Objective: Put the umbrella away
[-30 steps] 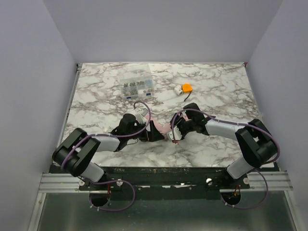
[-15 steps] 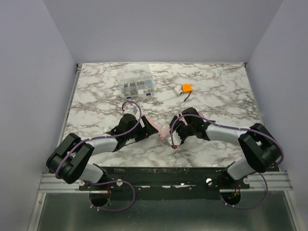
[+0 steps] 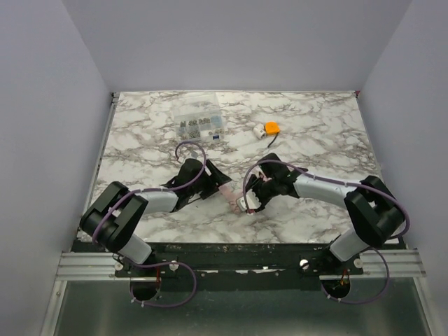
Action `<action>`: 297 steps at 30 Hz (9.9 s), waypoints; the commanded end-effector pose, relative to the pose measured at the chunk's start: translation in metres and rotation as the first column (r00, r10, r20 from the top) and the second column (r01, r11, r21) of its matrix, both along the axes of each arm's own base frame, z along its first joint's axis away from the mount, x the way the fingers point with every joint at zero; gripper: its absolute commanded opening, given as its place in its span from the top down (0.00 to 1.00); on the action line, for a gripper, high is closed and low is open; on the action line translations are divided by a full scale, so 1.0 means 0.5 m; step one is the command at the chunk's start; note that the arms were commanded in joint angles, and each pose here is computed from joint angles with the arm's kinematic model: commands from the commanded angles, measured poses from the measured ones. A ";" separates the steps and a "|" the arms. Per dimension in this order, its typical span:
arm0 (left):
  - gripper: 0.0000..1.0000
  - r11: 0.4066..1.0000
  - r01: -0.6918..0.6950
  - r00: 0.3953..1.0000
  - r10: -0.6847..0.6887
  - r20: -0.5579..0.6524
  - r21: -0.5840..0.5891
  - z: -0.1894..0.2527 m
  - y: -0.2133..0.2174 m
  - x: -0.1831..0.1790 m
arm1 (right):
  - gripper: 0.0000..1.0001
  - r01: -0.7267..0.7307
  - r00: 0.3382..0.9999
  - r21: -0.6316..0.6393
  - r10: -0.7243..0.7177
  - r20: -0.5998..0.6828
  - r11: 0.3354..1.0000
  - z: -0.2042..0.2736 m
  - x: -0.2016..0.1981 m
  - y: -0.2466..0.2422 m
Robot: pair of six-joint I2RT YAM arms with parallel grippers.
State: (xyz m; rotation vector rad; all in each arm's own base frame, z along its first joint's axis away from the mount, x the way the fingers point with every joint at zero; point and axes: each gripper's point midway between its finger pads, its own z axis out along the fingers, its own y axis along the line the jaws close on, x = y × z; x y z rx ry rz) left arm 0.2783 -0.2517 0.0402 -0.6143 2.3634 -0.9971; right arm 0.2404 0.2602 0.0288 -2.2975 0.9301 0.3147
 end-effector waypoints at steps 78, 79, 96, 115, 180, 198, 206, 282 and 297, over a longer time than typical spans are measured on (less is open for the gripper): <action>0.31 0.511 0.588 0.118 -0.822 0.558 0.628 0.074 -0.112 -0.353 | 1.00 0.192 0.512 -0.855 -0.793 -0.331 0.481 -0.240 -0.173 -0.167; 0.31 0.519 0.586 0.107 -0.811 0.575 0.622 0.086 -0.112 -0.355 | 1.00 0.215 0.516 -0.850 -0.795 -0.320 0.481 -0.240 -0.168 -0.168; 0.29 0.154 0.462 -0.185 -0.947 0.264 0.873 0.009 -0.189 -0.394 | 1.00 0.257 0.518 -0.830 -0.796 -0.314 0.495 -0.239 -0.152 -0.155; 1.00 0.020 0.473 0.011 -1.000 0.017 0.881 -0.124 -0.148 -0.370 | 0.90 0.309 0.488 -0.769 -0.787 -0.378 0.560 -0.208 -0.119 -0.124; 1.00 0.167 0.714 0.331 -0.937 -0.117 0.680 -0.229 -0.079 -0.319 | 0.24 0.370 0.815 -0.082 -0.365 -0.450 0.925 -0.021 -0.084 -0.205; 0.27 0.532 0.595 0.432 -0.844 0.318 0.603 -0.018 -0.147 -0.221 | 0.88 0.385 0.775 -0.366 -0.512 -0.370 0.847 -0.120 -0.123 -0.270; 0.02 0.662 0.426 0.317 -0.748 0.583 0.617 0.163 -0.139 -0.190 | 0.90 0.448 0.671 -0.455 -0.626 -0.397 0.769 -0.139 -0.112 -0.258; 0.58 0.410 0.908 0.416 -0.906 -0.071 0.086 -0.060 -0.217 -0.092 | 0.76 0.400 0.884 -0.223 -0.439 -0.162 0.889 -0.106 -0.007 -0.279; 0.30 0.758 0.273 0.117 -0.637 0.762 0.592 0.303 -0.111 -0.021 | 0.89 0.327 0.412 -0.518 -0.613 -0.674 0.790 -0.093 -0.096 -0.211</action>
